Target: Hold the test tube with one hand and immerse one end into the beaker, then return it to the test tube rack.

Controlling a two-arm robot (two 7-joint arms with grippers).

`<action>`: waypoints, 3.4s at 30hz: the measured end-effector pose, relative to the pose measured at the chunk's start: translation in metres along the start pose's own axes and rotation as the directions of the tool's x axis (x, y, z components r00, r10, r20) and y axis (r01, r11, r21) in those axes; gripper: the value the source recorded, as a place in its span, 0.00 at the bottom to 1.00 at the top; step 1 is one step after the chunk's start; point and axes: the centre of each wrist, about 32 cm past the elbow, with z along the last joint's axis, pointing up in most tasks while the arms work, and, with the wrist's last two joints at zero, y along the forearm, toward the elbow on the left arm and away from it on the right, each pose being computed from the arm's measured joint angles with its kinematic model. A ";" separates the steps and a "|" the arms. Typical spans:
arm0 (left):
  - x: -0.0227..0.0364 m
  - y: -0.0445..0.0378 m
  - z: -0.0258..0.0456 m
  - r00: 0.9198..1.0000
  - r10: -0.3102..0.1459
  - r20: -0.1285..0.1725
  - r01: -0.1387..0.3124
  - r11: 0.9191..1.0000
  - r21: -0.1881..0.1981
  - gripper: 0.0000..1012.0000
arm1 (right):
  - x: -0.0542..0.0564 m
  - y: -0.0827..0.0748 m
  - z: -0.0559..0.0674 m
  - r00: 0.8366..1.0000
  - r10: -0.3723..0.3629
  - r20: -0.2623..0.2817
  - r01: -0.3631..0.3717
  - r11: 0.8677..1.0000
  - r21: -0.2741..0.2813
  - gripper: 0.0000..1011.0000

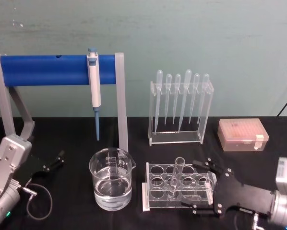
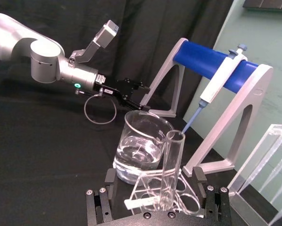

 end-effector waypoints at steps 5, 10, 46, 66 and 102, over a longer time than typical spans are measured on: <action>0.0000 0.0000 0.0000 1.000 0.000 0.000 0.000 1.000 0.000 0.99 | 0.012 0.014 -0.001 1.000 0.015 -0.005 -0.015 1.000 0.003 0.99; 0.0000 0.0000 0.0000 1.000 0.000 0.000 0.000 1.000 0.000 0.99 | 0.020 0.025 -0.002 1.000 0.029 -0.010 -0.029 1.000 -0.002 0.99; 0.0000 0.0000 0.0000 1.000 0.000 0.000 0.000 1.000 0.000 0.99 | 0.024 0.033 -0.003 0.999 0.037 -0.007 -0.037 0.999 -0.012 0.45; 0.0000 0.0000 0.0000 1.000 0.000 0.000 0.000 1.000 0.000 0.99 | 0.029 0.028 0.004 1.000 -0.002 -0.010 0.001 1.000 -0.010 0.22; 0.0000 0.0000 0.0000 1.000 0.000 0.000 0.000 1.000 0.000 0.99 | 0.060 0.047 0.080 0.995 -0.014 -0.102 0.022 0.997 0.074 0.22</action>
